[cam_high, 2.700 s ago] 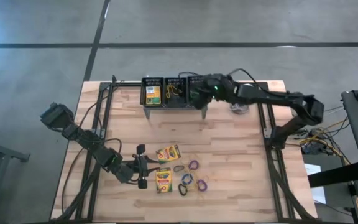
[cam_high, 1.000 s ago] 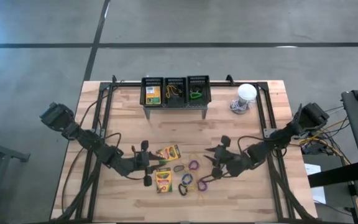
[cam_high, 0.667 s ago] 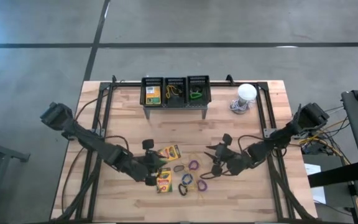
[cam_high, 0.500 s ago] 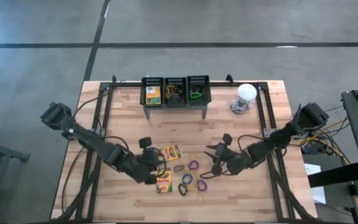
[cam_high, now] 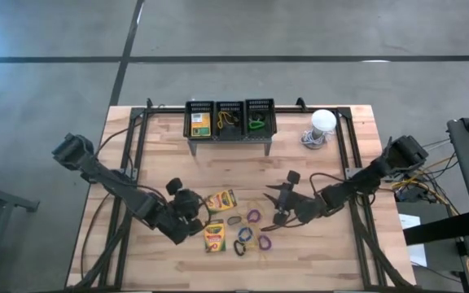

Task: Pick & Place Office Desk Supplies
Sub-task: Put the top crayon box into the left black bin

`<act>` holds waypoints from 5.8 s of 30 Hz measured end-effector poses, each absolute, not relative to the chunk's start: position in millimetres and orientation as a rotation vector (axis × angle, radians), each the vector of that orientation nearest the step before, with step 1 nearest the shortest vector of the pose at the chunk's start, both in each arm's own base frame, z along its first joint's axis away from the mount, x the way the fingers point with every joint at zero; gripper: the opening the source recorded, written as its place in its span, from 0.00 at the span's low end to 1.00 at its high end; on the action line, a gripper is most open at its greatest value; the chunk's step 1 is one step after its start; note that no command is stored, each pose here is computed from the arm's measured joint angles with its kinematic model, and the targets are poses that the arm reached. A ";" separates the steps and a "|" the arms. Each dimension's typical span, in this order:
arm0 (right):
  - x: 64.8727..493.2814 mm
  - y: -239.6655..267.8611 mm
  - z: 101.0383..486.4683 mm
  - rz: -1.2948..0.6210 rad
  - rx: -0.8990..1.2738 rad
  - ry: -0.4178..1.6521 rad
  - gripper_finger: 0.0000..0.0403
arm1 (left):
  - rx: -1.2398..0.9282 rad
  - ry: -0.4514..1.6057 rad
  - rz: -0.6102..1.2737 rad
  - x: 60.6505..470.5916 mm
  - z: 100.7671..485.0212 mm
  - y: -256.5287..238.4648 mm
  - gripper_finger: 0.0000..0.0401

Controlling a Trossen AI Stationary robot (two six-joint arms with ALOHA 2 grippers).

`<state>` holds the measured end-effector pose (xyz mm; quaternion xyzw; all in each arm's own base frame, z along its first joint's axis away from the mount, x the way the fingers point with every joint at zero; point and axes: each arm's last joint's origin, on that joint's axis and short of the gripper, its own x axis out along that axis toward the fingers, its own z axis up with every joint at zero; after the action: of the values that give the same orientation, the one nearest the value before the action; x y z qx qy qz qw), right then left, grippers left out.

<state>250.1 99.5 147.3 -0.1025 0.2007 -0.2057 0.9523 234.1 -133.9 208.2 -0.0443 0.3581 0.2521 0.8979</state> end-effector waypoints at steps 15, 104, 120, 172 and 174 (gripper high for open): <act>263.2 80.6 146.9 0.053 -0.046 0.517 0.47 | -0.011 0.429 0.204 229.8 157.2 -132.8 0.27; 428.5 20.2 97.9 0.011 0.723 0.791 0.59 | -0.492 0.817 0.078 165.2 92.6 -93.6 0.00; 432.0 27.2 93.4 0.012 0.796 0.810 0.58 | -0.493 0.811 0.136 161.3 84.4 -90.4 0.00; 447.9 -72.0 352.3 -0.214 -0.209 0.901 0.10 | -0.086 0.275 0.504 161.0 220.3 -65.3 0.04; 453.0 -69.6 341.1 -0.193 -0.219 0.939 0.10 | 0.002 0.269 0.486 163.3 241.5 -64.4 0.10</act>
<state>453.0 -69.6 341.1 -0.1051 0.4509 -0.0925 0.8815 163.3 -64.4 241.5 0.0010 0.1327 0.2397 0.9617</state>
